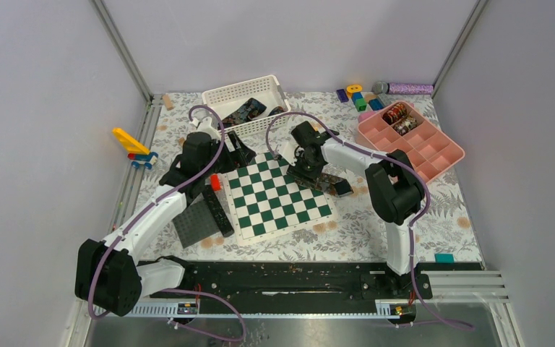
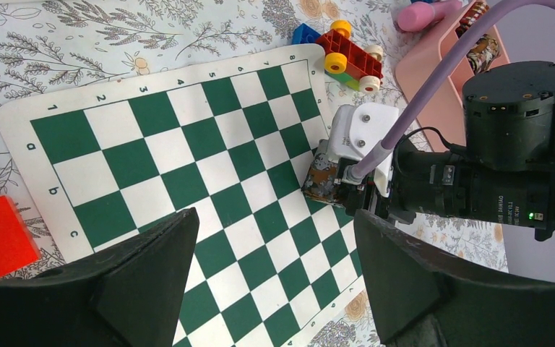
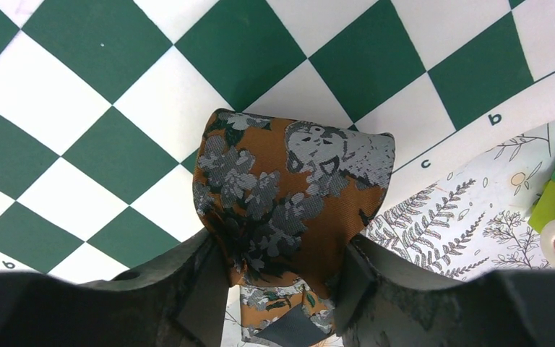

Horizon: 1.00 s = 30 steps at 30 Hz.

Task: Roll the ties
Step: Roll the tie at the center of the board.

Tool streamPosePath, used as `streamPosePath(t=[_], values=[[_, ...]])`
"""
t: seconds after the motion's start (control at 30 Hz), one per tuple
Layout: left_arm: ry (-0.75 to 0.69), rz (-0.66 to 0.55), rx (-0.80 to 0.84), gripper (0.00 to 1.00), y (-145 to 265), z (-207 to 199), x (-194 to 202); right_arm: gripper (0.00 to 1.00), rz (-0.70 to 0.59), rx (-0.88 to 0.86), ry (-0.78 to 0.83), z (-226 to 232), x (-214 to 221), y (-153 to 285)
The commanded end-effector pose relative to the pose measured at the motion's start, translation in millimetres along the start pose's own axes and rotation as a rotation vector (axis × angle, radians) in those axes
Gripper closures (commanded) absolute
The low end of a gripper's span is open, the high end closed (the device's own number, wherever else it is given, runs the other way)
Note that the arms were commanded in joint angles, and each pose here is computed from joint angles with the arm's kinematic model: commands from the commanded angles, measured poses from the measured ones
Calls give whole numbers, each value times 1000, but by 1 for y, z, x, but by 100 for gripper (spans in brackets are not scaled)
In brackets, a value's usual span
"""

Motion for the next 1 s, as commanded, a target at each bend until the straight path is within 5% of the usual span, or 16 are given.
streamPosePath(t=[0.0, 0.03, 0.13, 0.23, 0.97], values=[[3, -27, 40, 20, -2, -6, -6, 50, -9, 25, 14, -6, -9, 5], [5, -28, 40, 20, -2, -6, -7, 49, -8, 25, 12, -6, -9, 5], [5, -25, 40, 20, -2, -6, -6, 23, -17, 25, 9, -5, -10, 7], [7, -22, 38, 20, -2, -6, -6, 14, -24, 35, 11, -8, -12, 10], [10, -22, 33, 20, -3, -5, -7, 9, 58, -64, -11, -6, -11, -2]])
Point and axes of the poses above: each gripper's point midway between its finger pads, its own y axis back along the fingers, its own z axis along the line the jaws close on, x = y × z, the point moved 6 cm from there along y, back along the fingers, and after that the axes turned 10 degrees about y, right-handed, at the moved point
